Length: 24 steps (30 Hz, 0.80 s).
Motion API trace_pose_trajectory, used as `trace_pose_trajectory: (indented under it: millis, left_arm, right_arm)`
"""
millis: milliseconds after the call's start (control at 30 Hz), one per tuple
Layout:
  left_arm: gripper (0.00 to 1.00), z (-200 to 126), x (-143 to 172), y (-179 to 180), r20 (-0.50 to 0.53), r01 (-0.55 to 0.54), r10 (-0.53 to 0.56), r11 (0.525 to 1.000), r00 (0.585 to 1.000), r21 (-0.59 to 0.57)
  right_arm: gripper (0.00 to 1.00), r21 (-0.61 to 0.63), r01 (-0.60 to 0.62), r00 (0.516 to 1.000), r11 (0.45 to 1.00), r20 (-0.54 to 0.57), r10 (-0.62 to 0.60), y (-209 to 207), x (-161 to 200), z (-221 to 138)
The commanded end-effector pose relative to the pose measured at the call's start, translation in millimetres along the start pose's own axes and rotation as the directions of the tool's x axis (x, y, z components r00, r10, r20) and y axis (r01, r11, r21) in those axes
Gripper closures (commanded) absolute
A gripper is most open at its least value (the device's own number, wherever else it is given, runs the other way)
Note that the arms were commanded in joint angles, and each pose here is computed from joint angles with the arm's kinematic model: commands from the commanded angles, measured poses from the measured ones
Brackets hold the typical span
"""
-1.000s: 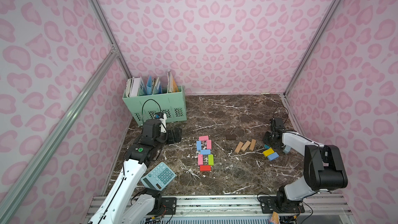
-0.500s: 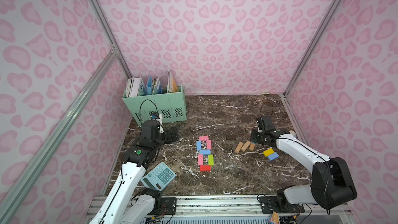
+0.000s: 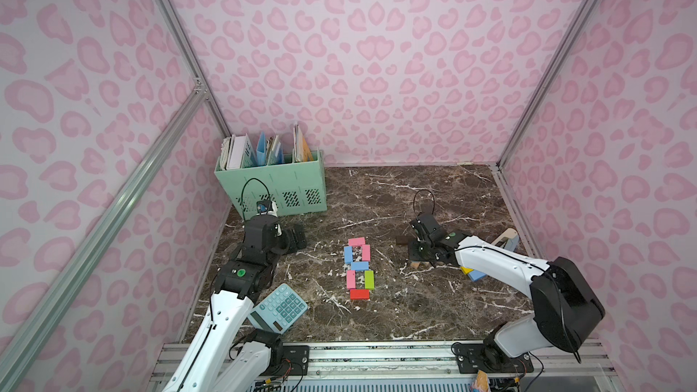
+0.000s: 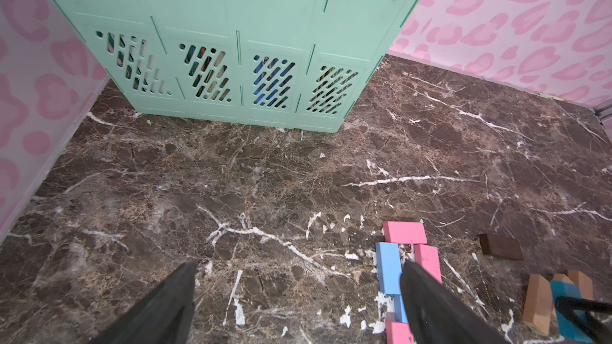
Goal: Assemble the number 8 with building blocks
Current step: Assemble the building block at the center of the board.
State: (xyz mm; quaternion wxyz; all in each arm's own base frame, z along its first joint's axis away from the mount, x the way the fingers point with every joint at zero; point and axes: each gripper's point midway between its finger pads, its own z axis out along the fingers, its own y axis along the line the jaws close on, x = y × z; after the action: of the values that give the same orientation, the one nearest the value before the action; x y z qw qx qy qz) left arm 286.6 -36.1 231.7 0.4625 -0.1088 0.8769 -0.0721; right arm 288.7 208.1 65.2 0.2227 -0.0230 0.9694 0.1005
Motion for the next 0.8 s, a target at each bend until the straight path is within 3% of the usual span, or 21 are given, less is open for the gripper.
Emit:
trace_pose_trajectory:
  millis: [0, 367, 767]
  left_arm:
    - [0.02, -1.5, -6.6, 0.6, 0.037, -0.010, 0.010, 1.000, 0.999, -0.003]
    - [0.01, -3.1, -7.2, -0.1, 0.050, -0.008, 0.007, 1.000, 0.999, 0.006]
    - [0.02, -5.9, -7.7, -3.9, 0.053, -0.003, 0.002, 0.999, 0.999, 0.032]
  right_arm:
    - [0.89, -0.011, -0.001, 1.000, 1.000, -0.005, 0.001, 10.6, 2.1, 6.9]
    - [0.85, 0.038, 0.068, 0.996, 0.997, -0.064, -0.065, 17.5, 13.2, 24.8]
    - [0.85, 0.073, 0.067, 0.992, 0.995, -0.113, -0.058, 26.5, 14.5, 47.8]
